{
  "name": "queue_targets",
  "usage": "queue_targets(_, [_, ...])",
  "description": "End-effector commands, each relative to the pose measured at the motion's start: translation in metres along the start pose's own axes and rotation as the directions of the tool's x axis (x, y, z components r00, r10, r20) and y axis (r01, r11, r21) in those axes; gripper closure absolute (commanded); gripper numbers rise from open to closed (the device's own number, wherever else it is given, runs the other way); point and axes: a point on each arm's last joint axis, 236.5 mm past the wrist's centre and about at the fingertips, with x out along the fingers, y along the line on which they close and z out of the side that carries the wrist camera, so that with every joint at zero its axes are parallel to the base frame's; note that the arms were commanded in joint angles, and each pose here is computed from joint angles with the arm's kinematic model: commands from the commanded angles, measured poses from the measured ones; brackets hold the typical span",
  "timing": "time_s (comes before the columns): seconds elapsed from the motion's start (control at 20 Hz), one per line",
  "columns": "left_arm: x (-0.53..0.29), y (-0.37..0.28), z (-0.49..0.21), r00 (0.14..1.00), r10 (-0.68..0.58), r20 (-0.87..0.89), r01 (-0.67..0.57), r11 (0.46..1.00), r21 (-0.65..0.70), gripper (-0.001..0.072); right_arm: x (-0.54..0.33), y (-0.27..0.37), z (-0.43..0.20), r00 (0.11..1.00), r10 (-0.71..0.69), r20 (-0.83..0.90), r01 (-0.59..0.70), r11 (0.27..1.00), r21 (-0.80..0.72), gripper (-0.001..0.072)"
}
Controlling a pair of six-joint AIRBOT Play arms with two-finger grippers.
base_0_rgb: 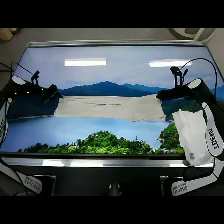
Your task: Fold the shirts.
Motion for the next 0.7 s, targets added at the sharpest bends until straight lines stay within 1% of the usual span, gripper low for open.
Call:
queue_targets(0.0, [0.013, 0.007, -0.010, 0.997, -0.009, -0.071, 0.002, 0.995, -0.100, 0.0023, 0.006, -0.001, -0.005, 0.999, 0.028, -0.026, -0.028, 1.000, -0.011, 0.0013])
queue_targets(0.1, [-0.008, 0.010, -0.008, 0.996, -0.008, -0.086, 0.000, 0.996, -0.084, 0.0021, -0.014, -0.003, -0.013, 0.993, 0.068, -0.093, -0.072, 0.997, -0.039, 0.0002])
queue_targets(0.2, [-0.036, 0.006, -0.001, 0.998, -0.009, -0.059, 0.007, 0.999, -0.041, 0.0033, -0.029, -0.012, -0.033, 0.982, 0.106, -0.159, -0.107, 0.994, 0.000, 0.0001])
queue_targets(0.3, [-0.064, -0.005, 0.007, 1.000, -0.012, 0.009, 0.012, 1.000, -0.008, 0.0033, -0.033, -0.010, -0.057, 0.958, 0.150, -0.246, -0.144, 0.989, 0.040, 0.0001])
queue_targets(0.5, [-0.109, -0.046, 0.008, 0.994, -0.031, 0.104, 0.019, 0.994, 0.108, 0.0034, -0.011, -0.004, -0.079, 0.928, 0.180, -0.326, -0.164, 0.984, 0.077, 0.0001])
queue_targets(0.65, [-0.127, -0.081, -0.001, 0.989, -0.053, 0.136, 0.025, 0.979, 0.200, 0.0035, 0.012, 0.004, -0.092, 0.905, 0.210, -0.369, -0.180, 0.977, 0.113, 0.0001])
